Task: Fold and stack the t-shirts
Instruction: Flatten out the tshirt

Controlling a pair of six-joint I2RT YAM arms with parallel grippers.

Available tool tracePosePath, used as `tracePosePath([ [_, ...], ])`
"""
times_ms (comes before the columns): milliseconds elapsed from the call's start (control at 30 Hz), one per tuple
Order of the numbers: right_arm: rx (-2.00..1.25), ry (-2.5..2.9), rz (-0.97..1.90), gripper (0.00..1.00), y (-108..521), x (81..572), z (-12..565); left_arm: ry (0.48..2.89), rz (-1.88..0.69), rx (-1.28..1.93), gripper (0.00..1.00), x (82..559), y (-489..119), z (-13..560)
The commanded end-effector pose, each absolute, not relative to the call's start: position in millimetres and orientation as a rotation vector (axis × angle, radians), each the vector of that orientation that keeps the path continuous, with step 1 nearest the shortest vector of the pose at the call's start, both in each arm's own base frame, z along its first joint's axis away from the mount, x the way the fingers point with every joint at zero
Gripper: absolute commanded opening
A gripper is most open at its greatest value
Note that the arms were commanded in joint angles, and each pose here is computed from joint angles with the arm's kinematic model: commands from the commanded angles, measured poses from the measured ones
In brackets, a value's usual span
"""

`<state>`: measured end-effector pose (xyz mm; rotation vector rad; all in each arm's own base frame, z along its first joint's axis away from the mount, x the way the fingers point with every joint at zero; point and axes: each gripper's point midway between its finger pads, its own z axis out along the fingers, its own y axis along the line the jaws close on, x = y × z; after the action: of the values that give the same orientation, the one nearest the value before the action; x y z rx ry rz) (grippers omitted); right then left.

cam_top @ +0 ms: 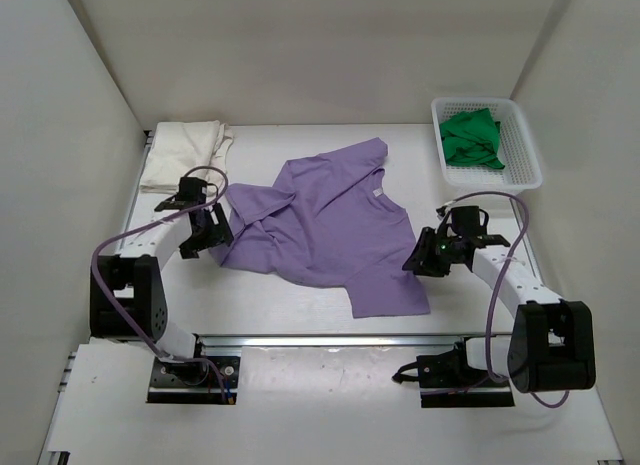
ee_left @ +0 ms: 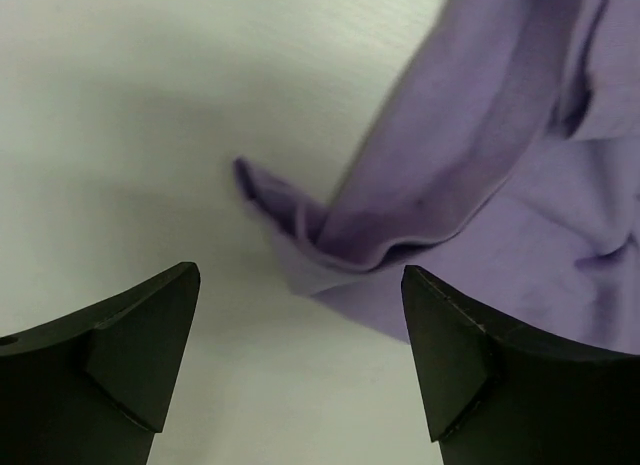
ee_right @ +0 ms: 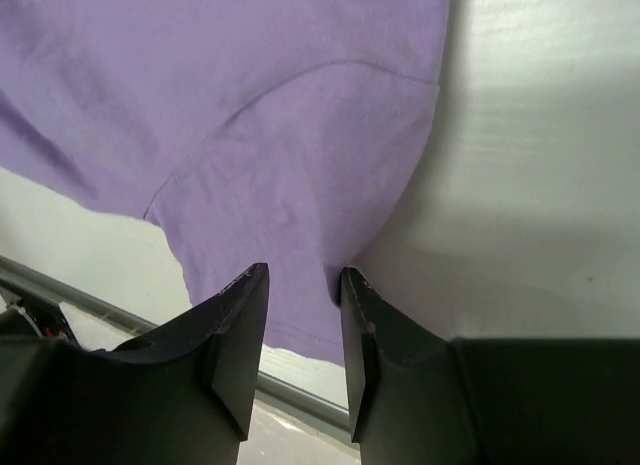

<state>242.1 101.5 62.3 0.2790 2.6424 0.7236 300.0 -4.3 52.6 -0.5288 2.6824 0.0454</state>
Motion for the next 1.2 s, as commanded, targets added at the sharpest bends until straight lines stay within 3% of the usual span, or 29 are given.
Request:
tracePosePath([
  [0,0.213,2.637,0.775,0.32,110,231,67,2.597,-0.136,-0.476,0.92,332,-30,50],
  [33,0.214,2.636,0.769,0.32,109,229,68,2.601,-0.153,-0.504,0.88,335,-32,45],
  [100,0.221,2.649,0.773,0.32,109,223,64,2.62,-0.183,-0.532,0.52,338,-36,38],
  [133,0.229,2.656,0.763,0.32,108,219,59,2.63,-0.196,-0.539,0.42,337,-41,35],
  [200,0.26,2.659,0.741,0.33,101,217,52,2.649,-0.203,-0.543,0.1,334,-49,36],
  [267,0.292,2.656,0.706,0.35,91,220,48,2.629,-0.245,-0.608,0.0,334,-57,54],
  [367,0.307,2.668,0.703,0.41,88,222,47,2.646,-0.321,-0.731,0.0,320,-68,83],
  [533,0.279,2.684,0.716,0.39,90,219,49,2.775,-0.458,-0.932,0.0,275,-81,127],
  [600,0.272,2.698,0.713,0.39,89,215,49,2.754,-0.485,-1.03,0.07,267,-72,135],
  [667,0.278,2.695,0.729,0.39,87,213,51,2.758,-0.513,-1.111,0.28,258,-61,128],
  [700,0.274,2.687,0.733,0.39,87,215,53,2.774,-0.502,-1.152,0.58,251,-55,119],
  [733,0.277,2.695,0.726,0.39,85,215,53,2.785,-0.49,-1.186,0.76,248,-51,110],
  [767,0.262,2.698,0.723,0.39,85,215,55,2.81,-0.483,-1.217,0.83,241,-51,99],
  [800,0.262,2.692,0.708,0.39,82,218,56,2.785,-0.441,-1.255,0.98,243,-43,93],
  [900,0.237,2.685,0.722,0.39,86,219,58,2.698,-0.343,-1.235,0.99,262,-28,92],
  [1167,0.265,2.749,0.679,0.42,81,210,44,2.609,0.007,-0.793,0.99,327,-10,95],
])
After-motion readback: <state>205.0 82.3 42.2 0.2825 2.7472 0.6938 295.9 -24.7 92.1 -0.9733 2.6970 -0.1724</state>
